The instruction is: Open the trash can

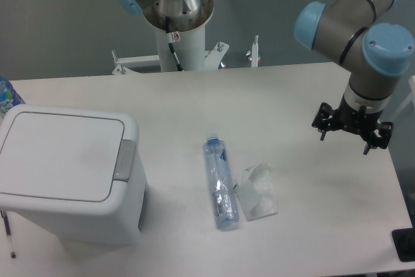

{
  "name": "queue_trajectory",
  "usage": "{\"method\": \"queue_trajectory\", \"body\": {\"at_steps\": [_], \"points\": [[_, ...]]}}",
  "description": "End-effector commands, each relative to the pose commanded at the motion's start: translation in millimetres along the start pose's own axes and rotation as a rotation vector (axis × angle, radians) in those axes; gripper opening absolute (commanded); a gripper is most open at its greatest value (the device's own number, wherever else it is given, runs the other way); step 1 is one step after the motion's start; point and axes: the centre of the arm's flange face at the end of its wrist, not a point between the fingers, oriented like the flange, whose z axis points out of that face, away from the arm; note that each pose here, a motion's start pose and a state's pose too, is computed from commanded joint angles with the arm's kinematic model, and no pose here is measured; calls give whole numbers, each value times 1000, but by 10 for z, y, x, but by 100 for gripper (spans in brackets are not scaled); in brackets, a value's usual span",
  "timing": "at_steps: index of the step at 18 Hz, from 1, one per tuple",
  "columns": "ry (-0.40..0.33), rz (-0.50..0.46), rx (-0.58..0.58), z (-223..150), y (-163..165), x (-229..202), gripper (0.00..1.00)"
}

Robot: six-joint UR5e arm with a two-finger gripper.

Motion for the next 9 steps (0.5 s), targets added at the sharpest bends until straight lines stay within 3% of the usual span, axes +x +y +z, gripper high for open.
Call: {"method": "queue_trajectory", "body": {"at_steps": [9], "points": [[2, 3, 6, 0, -15, 8, 100]]}}
